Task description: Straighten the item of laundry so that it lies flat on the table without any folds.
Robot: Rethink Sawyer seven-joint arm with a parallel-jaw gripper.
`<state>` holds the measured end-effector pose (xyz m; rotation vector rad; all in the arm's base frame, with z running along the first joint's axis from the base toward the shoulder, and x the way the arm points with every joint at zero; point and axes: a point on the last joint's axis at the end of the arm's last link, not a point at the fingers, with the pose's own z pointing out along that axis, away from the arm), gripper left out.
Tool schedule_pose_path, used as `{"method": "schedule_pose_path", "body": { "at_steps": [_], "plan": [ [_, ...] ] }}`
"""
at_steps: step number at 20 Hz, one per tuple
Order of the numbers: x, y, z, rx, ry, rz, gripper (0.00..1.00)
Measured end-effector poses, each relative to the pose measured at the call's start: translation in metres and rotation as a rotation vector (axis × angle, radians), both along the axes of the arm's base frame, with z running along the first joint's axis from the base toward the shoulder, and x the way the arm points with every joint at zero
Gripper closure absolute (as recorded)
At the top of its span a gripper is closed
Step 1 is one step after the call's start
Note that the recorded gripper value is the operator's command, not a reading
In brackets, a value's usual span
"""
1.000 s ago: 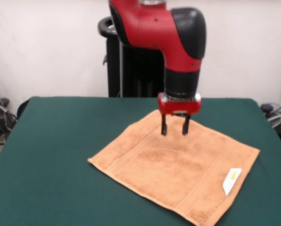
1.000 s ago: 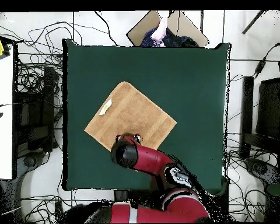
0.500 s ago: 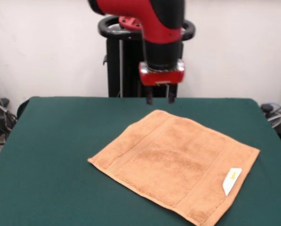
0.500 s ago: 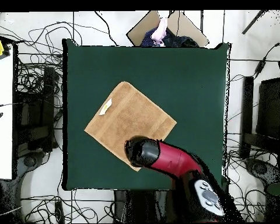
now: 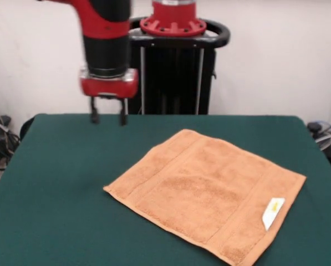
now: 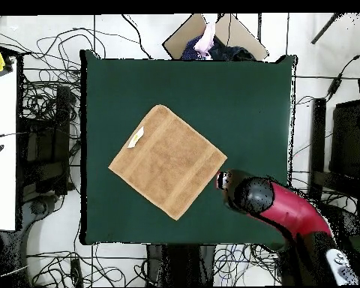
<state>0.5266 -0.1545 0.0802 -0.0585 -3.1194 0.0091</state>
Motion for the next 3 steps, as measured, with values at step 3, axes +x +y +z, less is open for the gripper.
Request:
{"method": "schedule_pose_path", "body": {
  "at_steps": [3],
  "plan": [
    [0.006, -0.043, 0.001, -0.034, -0.030, -0.019, 0.00]
  ]
}}
